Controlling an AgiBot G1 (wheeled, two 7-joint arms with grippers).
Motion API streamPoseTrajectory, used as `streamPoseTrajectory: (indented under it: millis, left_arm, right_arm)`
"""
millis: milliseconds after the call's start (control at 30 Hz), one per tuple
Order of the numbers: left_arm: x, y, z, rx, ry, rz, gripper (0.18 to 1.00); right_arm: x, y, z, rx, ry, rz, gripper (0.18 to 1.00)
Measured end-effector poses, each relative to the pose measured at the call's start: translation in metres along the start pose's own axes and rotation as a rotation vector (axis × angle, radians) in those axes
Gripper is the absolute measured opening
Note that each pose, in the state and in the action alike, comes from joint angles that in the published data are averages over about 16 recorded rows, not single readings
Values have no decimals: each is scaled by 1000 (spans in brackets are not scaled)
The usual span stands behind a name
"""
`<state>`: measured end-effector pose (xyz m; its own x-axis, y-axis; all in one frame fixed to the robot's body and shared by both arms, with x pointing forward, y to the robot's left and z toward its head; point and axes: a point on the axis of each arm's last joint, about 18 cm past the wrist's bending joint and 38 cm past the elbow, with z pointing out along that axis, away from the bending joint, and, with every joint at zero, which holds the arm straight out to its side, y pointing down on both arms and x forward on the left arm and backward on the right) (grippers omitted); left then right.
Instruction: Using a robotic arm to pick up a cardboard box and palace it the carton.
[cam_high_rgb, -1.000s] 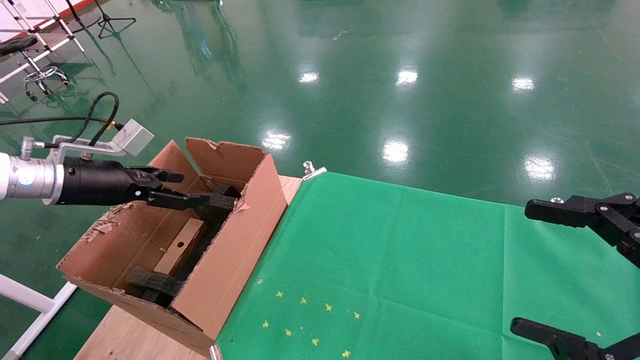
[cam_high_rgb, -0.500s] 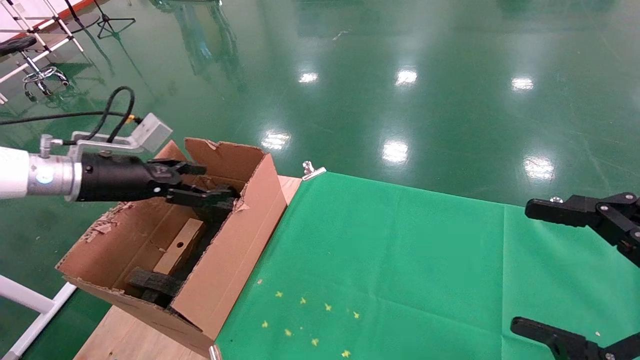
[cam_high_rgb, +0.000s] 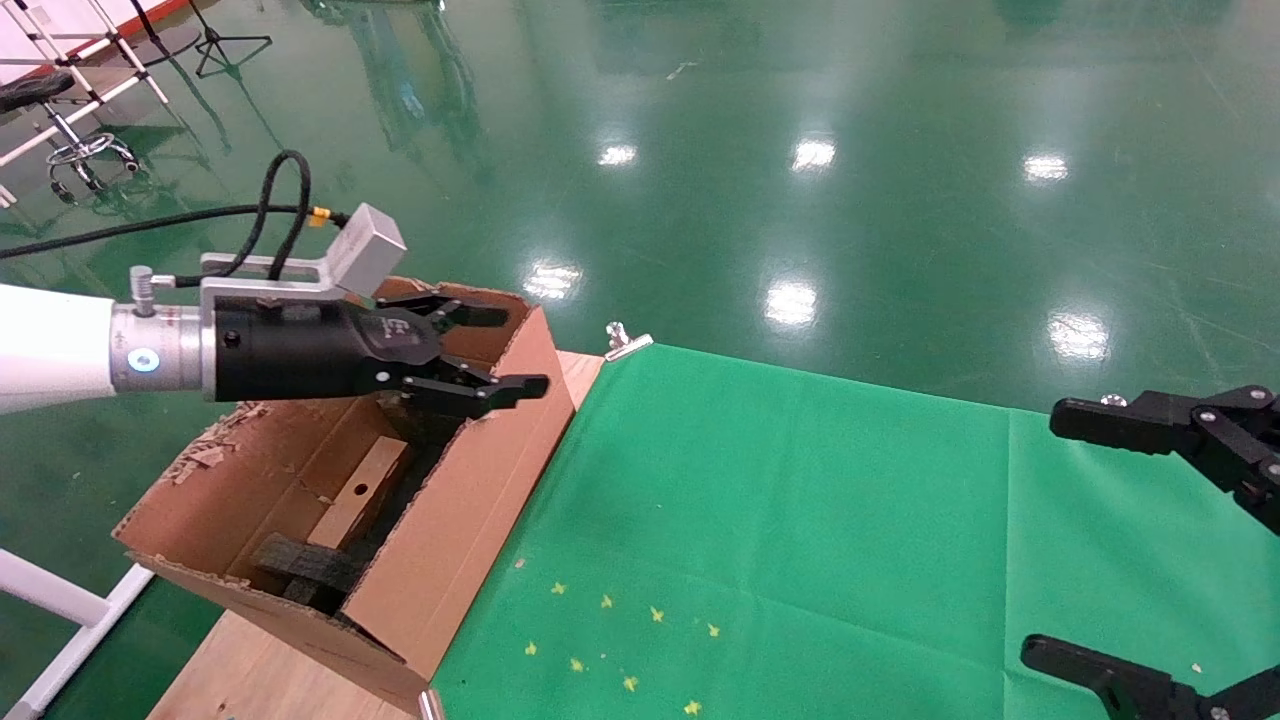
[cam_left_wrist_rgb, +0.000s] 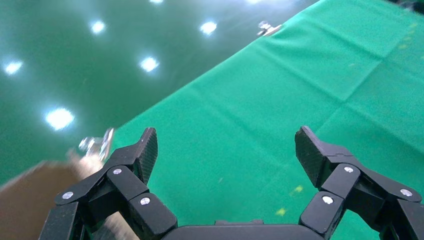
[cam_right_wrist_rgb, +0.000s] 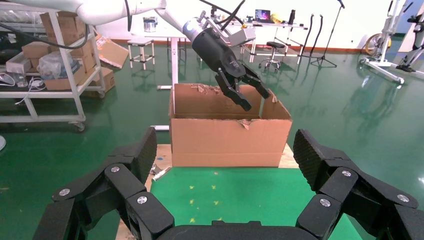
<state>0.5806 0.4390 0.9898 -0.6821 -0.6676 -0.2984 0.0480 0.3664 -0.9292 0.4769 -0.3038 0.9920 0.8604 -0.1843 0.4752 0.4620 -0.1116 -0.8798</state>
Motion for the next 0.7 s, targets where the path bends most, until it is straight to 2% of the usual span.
streamPoseTrajectory:
  millis: [700]
  left_arm:
    - [91,-40,22,255,290,164,1001]
  right_arm:
    - [0,0,0,0,0,0,1001]
